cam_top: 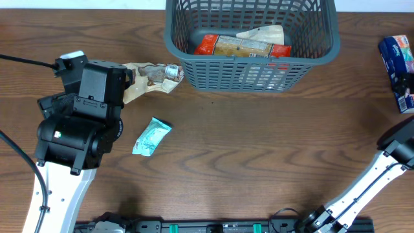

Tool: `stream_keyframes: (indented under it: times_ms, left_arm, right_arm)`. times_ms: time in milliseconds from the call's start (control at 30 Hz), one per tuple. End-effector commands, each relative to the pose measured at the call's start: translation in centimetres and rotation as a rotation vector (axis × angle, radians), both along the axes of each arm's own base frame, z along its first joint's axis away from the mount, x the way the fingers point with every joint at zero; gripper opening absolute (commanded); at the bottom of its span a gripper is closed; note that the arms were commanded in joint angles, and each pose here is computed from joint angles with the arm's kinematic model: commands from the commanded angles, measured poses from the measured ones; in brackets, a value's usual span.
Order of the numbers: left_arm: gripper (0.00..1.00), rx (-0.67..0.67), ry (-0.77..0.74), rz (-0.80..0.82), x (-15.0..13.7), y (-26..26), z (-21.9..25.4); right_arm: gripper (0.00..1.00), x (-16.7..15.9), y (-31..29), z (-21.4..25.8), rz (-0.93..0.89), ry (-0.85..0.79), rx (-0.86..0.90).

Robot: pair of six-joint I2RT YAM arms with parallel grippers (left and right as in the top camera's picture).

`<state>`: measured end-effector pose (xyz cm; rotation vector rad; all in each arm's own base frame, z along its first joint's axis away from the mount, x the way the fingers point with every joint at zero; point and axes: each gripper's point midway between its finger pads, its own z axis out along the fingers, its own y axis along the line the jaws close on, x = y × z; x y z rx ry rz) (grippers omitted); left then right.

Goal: Pack container
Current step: 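Move right gripper to the blue snack box and grasp it, then lift the blue box and carry it over the basket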

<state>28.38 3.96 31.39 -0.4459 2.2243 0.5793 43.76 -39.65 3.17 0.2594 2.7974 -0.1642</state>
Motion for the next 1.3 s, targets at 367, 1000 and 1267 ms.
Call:
stream_keyframes:
  times_ms: [367, 1000, 1267]
  left_arm:
    - [0.99, 0.018, -0.011, 0.011, -0.1, 0.4, 0.8]
    - [0.99, 0.017, -0.011, 0.011, -0.1, 0.4, 0.8]
    - [0.99, 0.017, -0.011, 0.011, -0.1, 0.4, 0.8]
  right_arm:
    - [0.98, 0.8, 2.9, -4.3, -0.025, 0.009, 0.117]
    - [0.01, 4.8, 10.1, 3.2, -0.153, -0.179, 0.454]
    - [0.01, 7.4, 15.6, 23.4, 0.027, -0.472, 0.192]
